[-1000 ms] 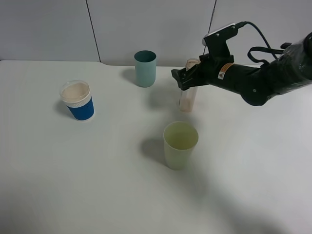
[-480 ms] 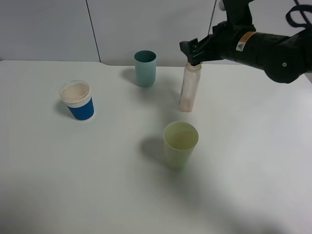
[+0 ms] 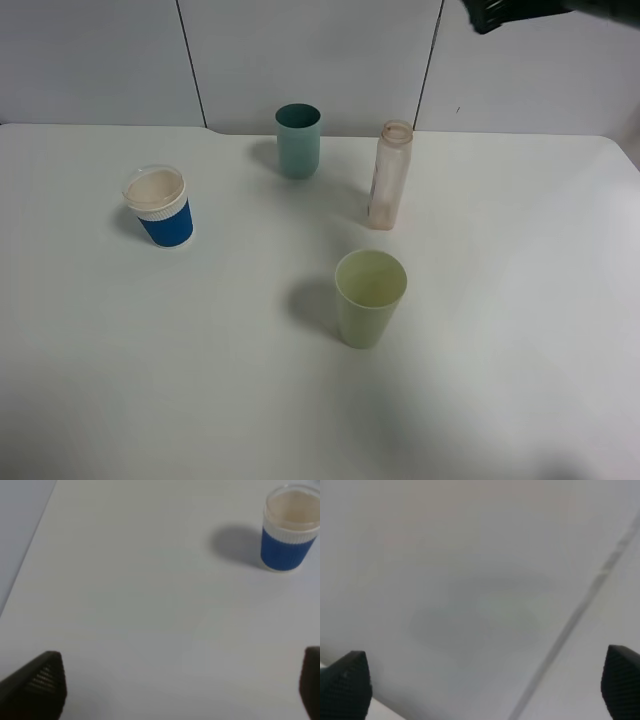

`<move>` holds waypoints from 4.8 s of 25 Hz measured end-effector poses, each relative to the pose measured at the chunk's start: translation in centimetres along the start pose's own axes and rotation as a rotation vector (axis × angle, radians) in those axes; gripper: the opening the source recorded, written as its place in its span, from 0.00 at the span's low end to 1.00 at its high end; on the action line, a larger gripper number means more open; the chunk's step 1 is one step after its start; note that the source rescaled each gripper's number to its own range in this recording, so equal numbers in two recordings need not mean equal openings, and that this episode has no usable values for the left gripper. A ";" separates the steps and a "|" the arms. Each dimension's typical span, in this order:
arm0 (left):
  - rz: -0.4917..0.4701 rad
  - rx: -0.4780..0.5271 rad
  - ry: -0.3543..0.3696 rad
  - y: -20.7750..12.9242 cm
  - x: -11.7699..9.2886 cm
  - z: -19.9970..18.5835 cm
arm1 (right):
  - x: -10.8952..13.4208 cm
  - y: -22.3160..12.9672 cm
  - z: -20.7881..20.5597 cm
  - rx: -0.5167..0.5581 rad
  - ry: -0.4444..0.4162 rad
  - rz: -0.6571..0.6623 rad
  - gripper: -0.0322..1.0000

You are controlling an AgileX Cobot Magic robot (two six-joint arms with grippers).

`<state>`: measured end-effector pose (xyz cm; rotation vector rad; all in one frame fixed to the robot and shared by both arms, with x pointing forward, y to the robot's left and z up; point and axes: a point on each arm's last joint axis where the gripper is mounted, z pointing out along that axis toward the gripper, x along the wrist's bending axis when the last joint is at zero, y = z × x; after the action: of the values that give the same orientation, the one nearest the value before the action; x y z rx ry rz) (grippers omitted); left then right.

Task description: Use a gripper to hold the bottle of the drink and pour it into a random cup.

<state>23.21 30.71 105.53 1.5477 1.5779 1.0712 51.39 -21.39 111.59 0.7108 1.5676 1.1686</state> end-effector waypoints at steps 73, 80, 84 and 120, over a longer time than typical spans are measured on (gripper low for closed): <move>0.000 0.000 0.000 0.0 0.0 0.0 | 3.7 -5.6 -29.1 0.535 -0.251 0.382 0.87; 0.000 0.000 0.000 0.0 0.0 0.0 | 3.7 -5.6 -29.1 0.535 -0.251 0.382 0.87; 0.000 0.000 0.000 0.0 0.0 0.0 | 3.7 -5.6 -29.1 0.535 -0.251 0.382 0.87; 0.000 0.000 0.000 0.0 0.0 0.0 | 3.8 -5.6 -29.3 0.520 -0.256 0.381 0.87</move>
<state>23.21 30.71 105.53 1.5477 1.5779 1.0712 23.17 -29.83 105.51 1.4929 1.5649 0.8829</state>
